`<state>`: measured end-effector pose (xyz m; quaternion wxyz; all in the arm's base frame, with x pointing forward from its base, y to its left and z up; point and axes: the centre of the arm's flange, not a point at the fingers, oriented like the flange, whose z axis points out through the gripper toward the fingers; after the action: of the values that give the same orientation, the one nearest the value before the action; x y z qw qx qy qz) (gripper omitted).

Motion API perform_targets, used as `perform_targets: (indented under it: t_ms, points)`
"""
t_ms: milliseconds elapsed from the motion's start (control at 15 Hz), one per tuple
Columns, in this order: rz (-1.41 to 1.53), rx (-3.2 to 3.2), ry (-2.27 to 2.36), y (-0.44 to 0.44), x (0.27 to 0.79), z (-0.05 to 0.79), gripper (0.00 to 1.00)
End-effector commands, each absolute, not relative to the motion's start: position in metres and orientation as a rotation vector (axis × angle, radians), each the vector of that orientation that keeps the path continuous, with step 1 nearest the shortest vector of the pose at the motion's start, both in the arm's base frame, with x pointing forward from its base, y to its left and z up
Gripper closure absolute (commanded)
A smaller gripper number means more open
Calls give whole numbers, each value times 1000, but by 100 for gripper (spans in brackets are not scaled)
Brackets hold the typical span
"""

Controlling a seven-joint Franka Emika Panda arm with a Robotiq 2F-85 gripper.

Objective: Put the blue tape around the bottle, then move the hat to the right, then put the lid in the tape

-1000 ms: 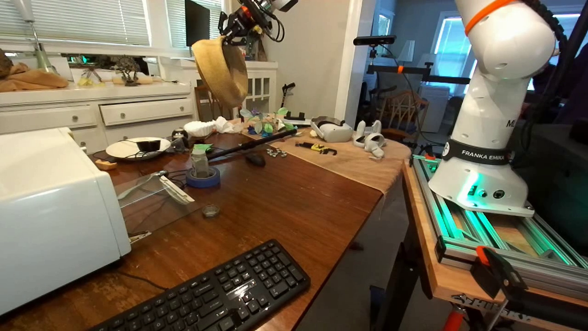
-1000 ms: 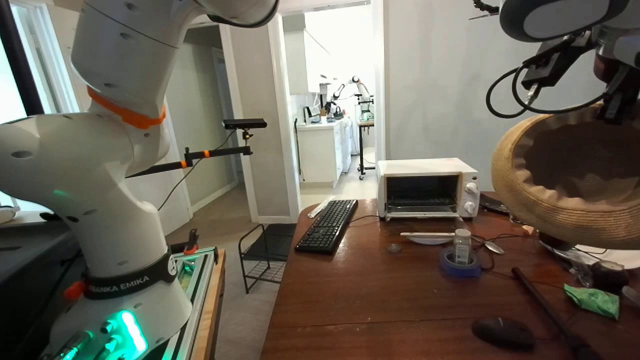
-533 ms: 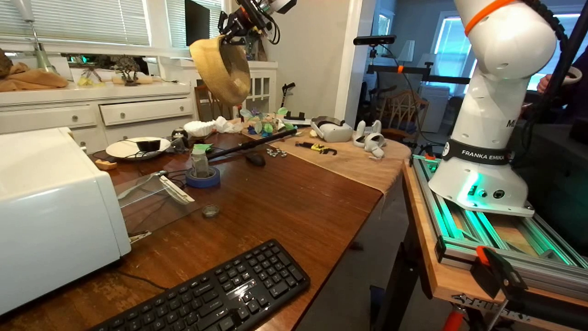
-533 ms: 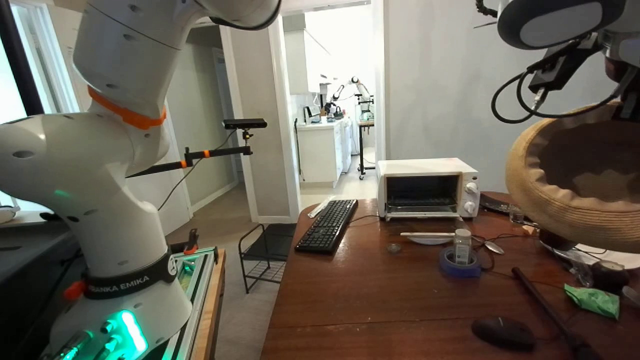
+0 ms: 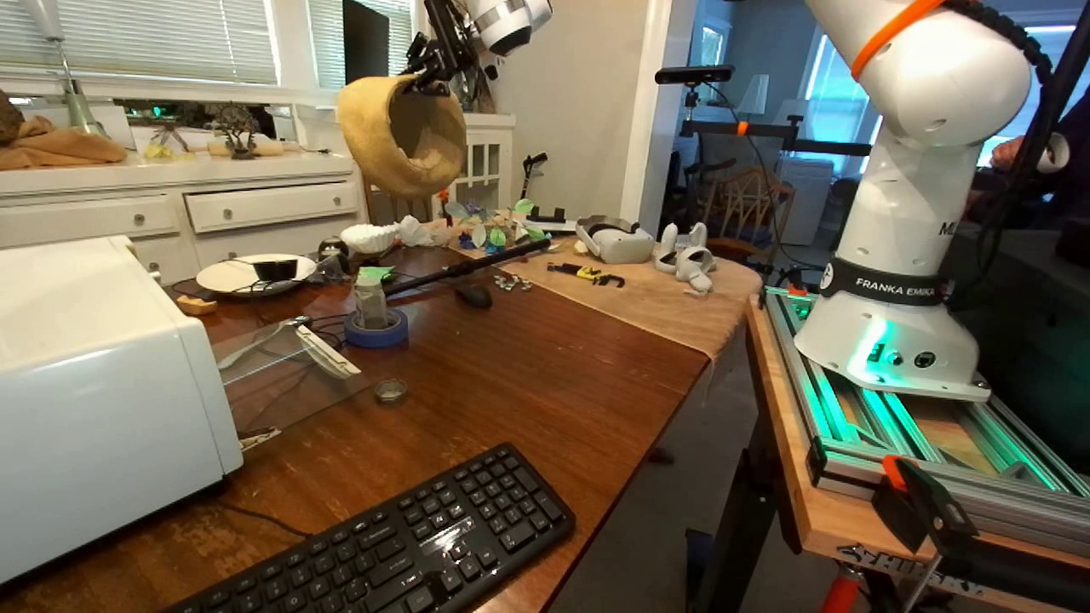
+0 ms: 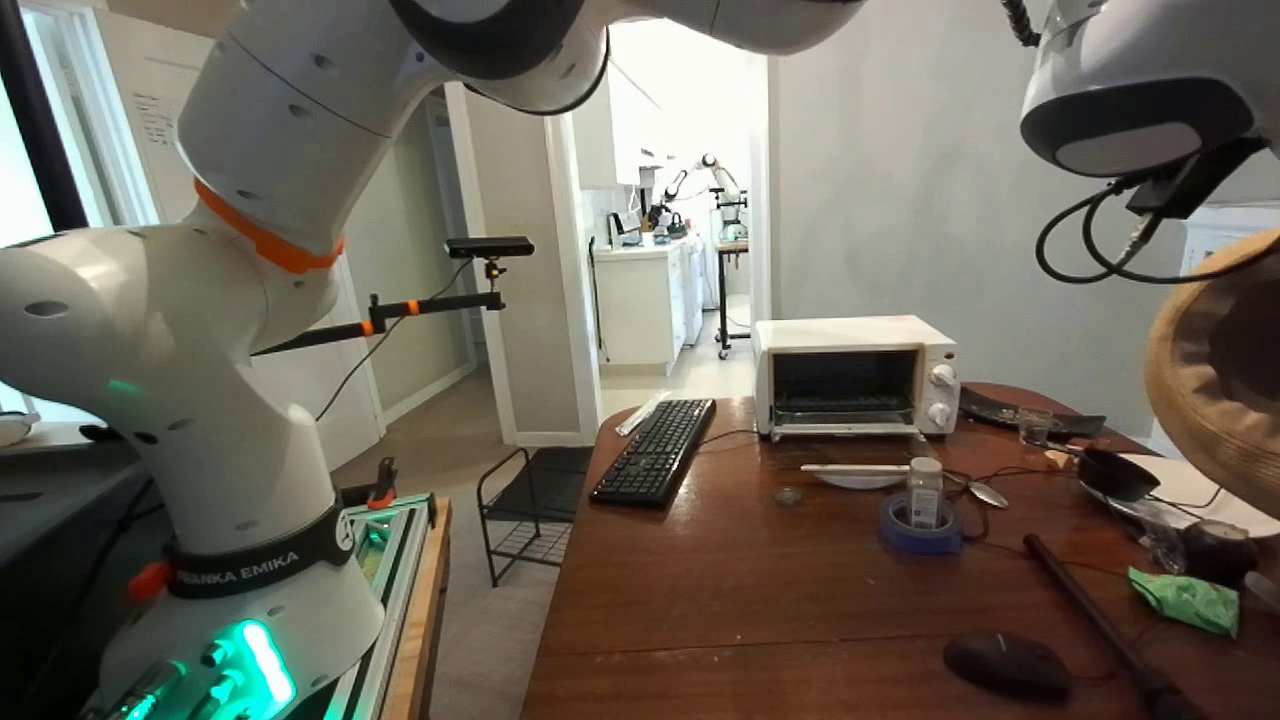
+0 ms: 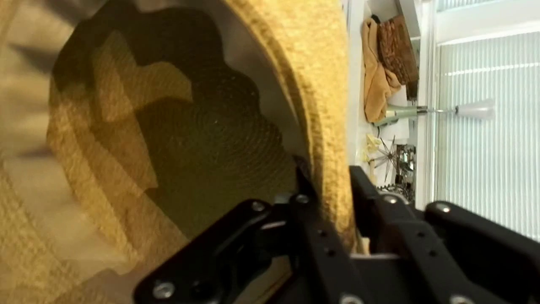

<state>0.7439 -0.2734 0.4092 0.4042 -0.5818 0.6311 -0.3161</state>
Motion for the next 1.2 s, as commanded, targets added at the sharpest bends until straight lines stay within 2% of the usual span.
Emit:
perform_targets:
  t_ms: [0, 267, 400, 800, 1133]
  points:
    - [-863, -1249, 1649, -287, 765, 407, 41]
    - [-1030, -1085, 1642, -295, 769, 418, 10]
    - [-1159, -1078, 1603, -298, 771, 427, 0]
    - [-1475, -1310, 1546, -334, 778, 439, 0]
    - [-1749, -1412, 1528, -361, 776, 416, 0]
